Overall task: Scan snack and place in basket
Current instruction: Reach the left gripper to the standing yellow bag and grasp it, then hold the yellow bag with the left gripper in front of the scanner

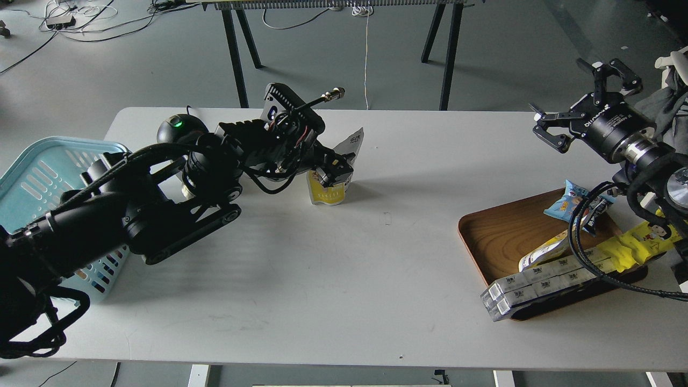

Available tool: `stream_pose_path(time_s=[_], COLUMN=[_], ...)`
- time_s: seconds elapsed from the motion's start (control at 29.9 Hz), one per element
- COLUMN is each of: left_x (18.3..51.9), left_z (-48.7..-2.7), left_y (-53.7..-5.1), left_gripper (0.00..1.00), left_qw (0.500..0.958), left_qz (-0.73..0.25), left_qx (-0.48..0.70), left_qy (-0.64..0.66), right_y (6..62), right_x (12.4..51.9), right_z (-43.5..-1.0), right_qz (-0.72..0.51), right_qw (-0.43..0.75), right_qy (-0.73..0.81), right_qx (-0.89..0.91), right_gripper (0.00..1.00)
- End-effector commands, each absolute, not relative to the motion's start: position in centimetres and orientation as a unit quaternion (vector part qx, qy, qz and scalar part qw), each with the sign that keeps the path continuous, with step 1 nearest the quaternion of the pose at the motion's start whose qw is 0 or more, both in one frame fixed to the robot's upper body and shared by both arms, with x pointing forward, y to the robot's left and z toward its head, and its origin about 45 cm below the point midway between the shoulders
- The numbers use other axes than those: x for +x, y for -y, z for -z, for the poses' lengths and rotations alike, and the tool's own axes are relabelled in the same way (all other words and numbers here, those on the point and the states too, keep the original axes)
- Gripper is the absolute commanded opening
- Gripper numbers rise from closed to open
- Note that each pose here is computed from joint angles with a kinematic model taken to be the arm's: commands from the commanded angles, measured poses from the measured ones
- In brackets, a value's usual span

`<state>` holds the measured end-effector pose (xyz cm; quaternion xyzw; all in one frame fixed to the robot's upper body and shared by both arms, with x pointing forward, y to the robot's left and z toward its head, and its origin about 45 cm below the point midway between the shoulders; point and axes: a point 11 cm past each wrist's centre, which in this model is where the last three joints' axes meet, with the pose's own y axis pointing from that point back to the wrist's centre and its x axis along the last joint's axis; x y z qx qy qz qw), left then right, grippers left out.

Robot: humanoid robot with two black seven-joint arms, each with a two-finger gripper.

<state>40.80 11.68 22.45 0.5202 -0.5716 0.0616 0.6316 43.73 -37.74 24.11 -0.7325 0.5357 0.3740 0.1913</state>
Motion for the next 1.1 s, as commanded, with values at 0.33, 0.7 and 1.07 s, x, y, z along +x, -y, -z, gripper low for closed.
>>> stream_pose_path(time_s=[0.33, 0.7, 1.07], left_x=[40.8, 40.8, 39.2], left_z=[-21.3, -21.6, -28.1], left_y=[-12.6, -12.8, -14.4], left_gripper=[0.17, 0.00, 0.00], left_qw=[0.634, 0.632, 0.608], left_qz=[-0.060, -0.061, -0.068], left_qx=[0.533, 0.532, 0.485], left_qy=[0.557, 0.560, 0.625], right_y=[37.6, 37.6, 37.6], right_x=[43.7, 43.7, 43.8], right_z=[-24.0, -23.9, -24.1], right_qz=[-0.375, -0.376, -0.375], right_qw=[0.191, 0.189, 0.191], right_qy=[-0.536, -0.535, -0.535], right_qx=[-0.732, -0.733, -0.733], right_gripper=[1.00, 1.00, 1.00])
